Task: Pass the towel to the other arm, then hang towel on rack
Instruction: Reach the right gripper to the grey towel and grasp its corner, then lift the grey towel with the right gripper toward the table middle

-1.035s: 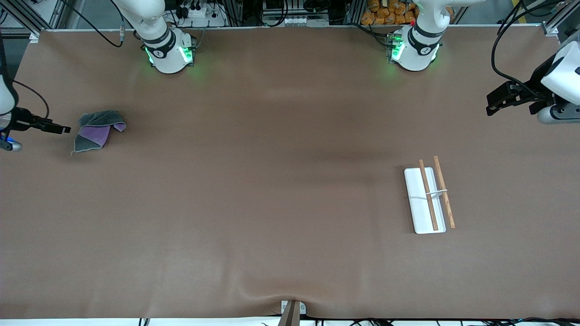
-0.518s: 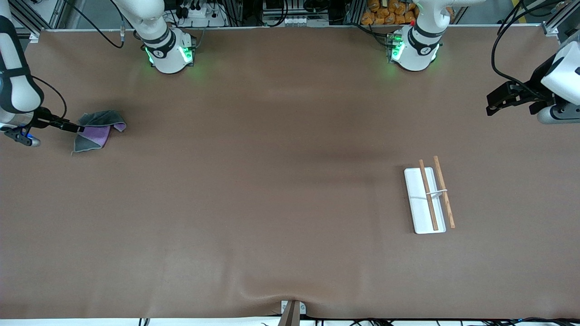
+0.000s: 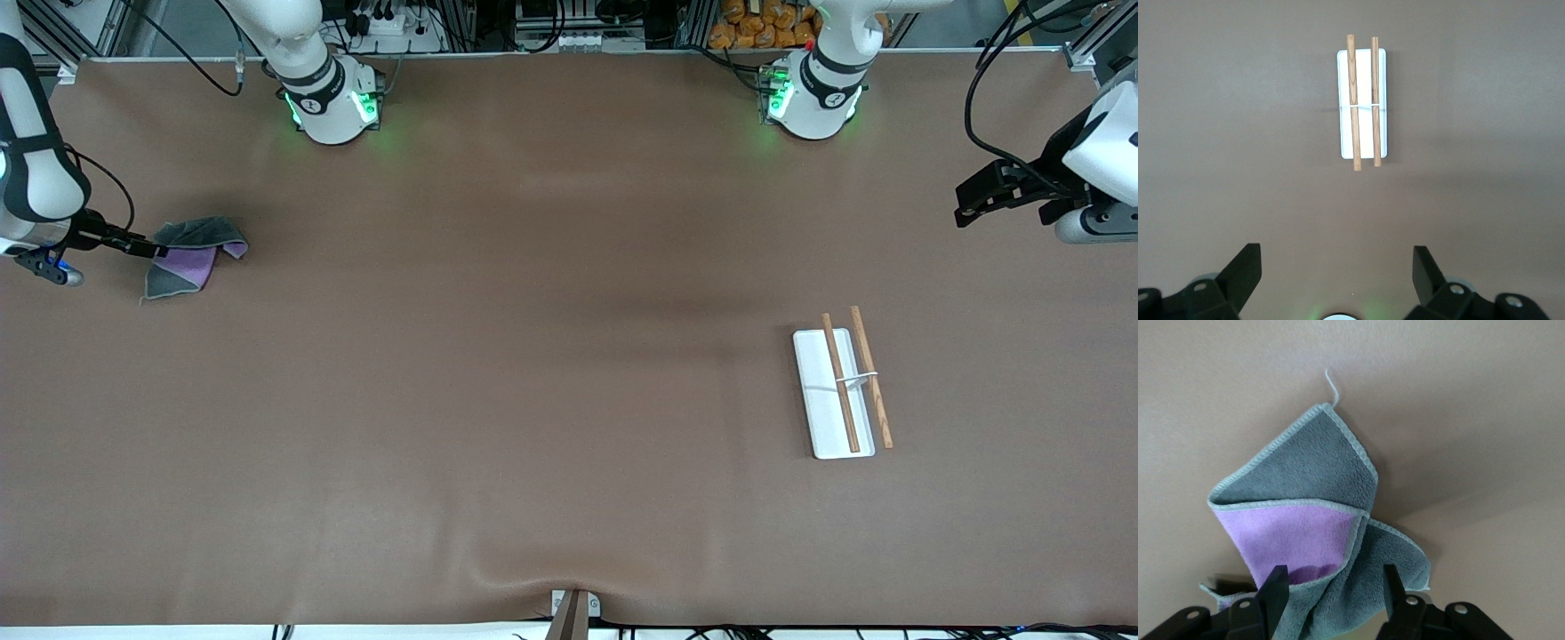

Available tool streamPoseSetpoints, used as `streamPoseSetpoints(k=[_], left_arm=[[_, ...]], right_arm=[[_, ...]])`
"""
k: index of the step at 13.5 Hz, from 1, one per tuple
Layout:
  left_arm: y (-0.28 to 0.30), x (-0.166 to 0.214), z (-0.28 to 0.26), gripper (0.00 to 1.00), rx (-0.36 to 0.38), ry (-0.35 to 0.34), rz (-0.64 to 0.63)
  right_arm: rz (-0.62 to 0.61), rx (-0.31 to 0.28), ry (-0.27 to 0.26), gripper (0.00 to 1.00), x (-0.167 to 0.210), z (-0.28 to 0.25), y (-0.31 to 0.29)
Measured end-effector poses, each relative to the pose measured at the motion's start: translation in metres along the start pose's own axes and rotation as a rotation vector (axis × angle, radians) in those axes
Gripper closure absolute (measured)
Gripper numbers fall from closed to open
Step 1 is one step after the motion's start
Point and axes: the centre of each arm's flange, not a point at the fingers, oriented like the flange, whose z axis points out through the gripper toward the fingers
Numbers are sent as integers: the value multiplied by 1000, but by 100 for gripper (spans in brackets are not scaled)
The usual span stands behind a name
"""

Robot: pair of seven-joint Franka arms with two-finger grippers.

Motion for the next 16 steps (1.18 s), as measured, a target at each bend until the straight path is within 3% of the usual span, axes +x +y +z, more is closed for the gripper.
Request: streamPoseSetpoints(k=[3,5,7,10,16], left_arm=[[0,0,0,0,0,1,0],[0,0,-1,0,0,2,0],[0,0,-2,0,0,3,-1],[-1,0,-2,0,-1,5,-2],[-2,0,-3,0,-1,5,-4]], right_arm=[[2,1,-3,37,3,10,2],[3,2,-3,57,3,12,2],[6,5,-2,62,3,12,2],[14,16,0,94,3,12,1],[19,38,-9,99,5,17,-5]])
